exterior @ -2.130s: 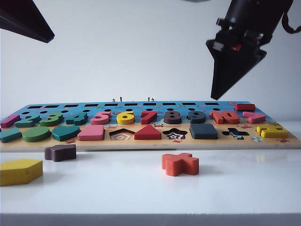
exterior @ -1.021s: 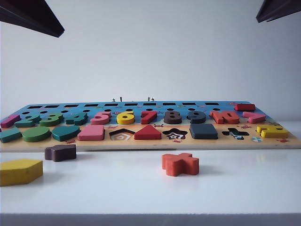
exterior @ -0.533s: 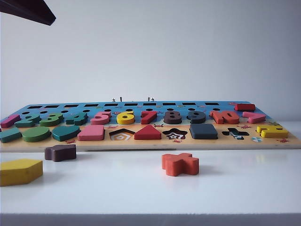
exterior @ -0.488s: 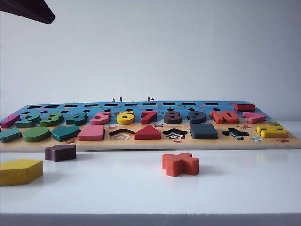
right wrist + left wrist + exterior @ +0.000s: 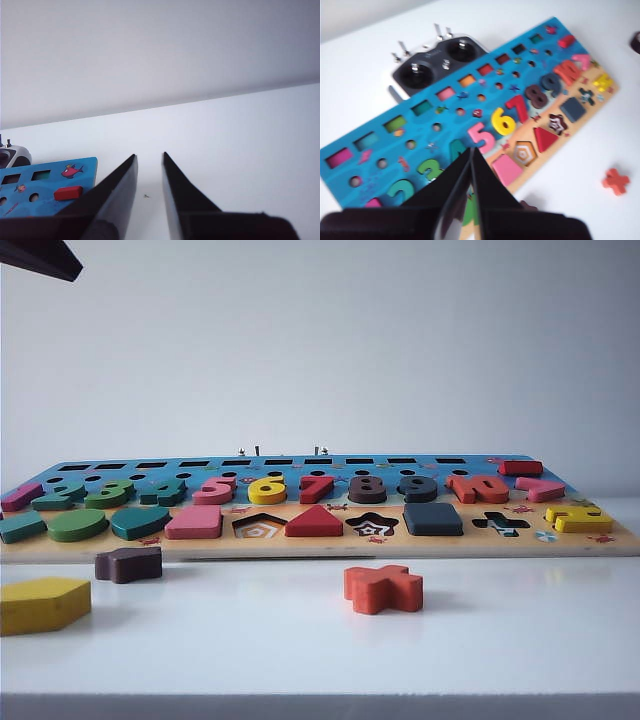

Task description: Insert the cube into the slot.

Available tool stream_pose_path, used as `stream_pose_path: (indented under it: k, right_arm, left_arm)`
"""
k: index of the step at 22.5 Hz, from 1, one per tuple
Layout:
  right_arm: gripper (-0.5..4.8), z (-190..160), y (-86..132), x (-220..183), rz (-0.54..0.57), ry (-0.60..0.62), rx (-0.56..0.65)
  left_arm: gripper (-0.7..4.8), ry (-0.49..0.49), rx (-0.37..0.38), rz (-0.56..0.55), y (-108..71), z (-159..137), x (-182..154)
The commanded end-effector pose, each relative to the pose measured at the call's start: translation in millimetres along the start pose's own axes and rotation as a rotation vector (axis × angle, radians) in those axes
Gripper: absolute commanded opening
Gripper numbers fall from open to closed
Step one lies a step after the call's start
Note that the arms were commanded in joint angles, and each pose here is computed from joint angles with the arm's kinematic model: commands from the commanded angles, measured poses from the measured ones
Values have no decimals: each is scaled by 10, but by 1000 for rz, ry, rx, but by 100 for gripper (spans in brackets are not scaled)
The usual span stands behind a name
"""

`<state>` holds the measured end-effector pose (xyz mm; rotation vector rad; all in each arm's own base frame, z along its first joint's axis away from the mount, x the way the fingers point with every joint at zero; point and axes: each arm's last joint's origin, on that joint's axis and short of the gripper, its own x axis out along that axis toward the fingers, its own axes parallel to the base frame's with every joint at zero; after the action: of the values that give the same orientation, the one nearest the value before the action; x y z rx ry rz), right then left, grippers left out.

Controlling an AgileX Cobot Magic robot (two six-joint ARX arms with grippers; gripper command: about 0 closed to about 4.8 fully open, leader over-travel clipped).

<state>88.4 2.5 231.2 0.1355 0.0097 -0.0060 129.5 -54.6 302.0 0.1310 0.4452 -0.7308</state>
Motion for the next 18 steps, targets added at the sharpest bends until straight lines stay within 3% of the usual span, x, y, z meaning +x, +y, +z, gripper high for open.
stream_pose_path:
  k: [1,7,11,18]
  right_arm:
    - [103,-39,-8,15,-2,-6,33]
    - [102,-248,-59,64,-25,-46,33]
    - [92,-452,-120,89,-57,-65,29]
    - [27,-604,-140,95,-57,-58,-14]
  left_arm:
    - [17,-69,-2,109,37,-34,-50]
    - [17,-164,-51,381,105,-312,-145]
    - [17,-209,-73,568,137,-664,-155]
    - [17,-215,-97,694,171,-996,-108]
